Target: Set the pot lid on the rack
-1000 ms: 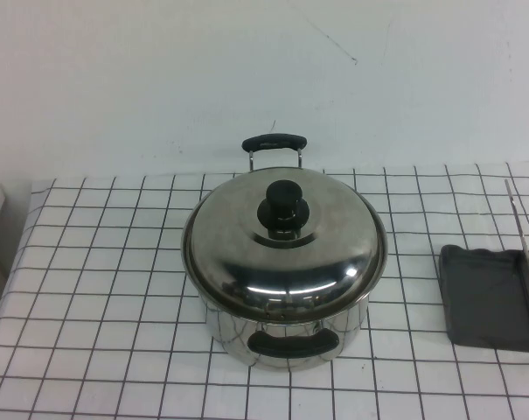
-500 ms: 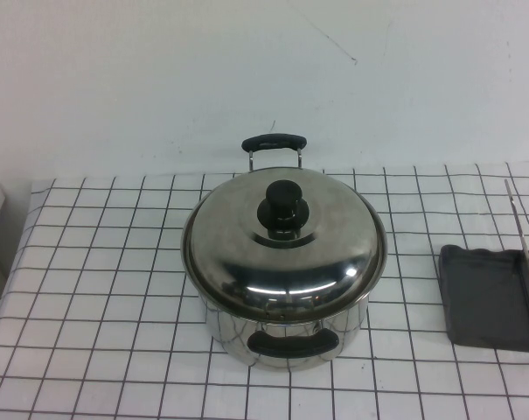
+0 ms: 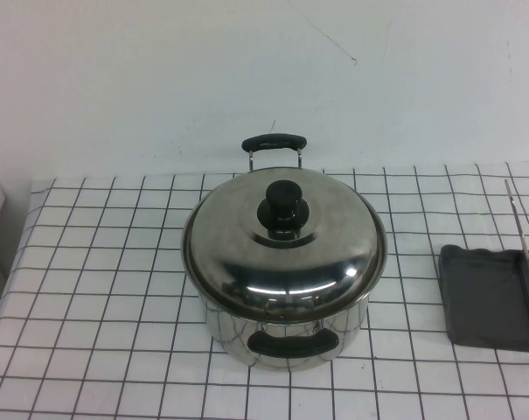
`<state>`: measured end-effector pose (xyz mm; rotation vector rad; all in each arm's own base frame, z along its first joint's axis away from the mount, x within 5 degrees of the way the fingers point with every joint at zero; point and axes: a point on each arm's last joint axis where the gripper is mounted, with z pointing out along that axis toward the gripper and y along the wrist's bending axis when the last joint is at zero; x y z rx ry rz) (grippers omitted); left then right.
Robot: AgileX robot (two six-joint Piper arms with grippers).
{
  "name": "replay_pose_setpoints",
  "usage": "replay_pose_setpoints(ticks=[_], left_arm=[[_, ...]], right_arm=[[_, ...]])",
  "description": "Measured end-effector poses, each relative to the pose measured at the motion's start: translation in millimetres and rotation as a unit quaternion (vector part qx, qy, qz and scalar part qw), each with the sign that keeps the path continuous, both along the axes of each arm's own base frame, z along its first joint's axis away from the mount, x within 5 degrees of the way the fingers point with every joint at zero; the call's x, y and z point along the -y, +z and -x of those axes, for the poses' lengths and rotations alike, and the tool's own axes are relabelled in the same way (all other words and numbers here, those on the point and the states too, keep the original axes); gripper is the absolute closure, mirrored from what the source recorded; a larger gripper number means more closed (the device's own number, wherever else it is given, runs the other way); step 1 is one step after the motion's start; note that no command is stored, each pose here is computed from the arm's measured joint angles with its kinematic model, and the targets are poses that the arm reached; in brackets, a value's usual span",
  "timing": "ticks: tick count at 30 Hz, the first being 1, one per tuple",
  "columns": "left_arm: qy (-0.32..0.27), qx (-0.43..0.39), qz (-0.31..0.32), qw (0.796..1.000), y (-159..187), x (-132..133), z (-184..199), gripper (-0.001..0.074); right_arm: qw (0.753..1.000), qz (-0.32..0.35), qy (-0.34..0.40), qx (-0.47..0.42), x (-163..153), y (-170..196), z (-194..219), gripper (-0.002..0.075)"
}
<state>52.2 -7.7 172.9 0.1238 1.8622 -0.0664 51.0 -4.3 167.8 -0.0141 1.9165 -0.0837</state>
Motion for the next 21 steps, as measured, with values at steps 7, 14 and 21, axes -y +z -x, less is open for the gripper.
replay_pose_setpoints(ticks=[7,14,21], left_arm=[[0.0,0.0,0.0,1.0,0.0,0.0,0.0,0.0738],[0.003,0.001,0.087,0.996,2.3,3.9,-0.1,0.0738],[0.031,0.033,0.433,0.9,19.5,9.7,-2.4,0.0738]], right_arm=[[1.0,0.0,0.0,0.0,0.0,0.0,0.0,0.0729],[1.0,0.0,0.0,0.0,0.0,0.0,0.0,0.0729],[1.0,0.0,0.0,0.0,0.0,0.0,0.0,0.0729]])
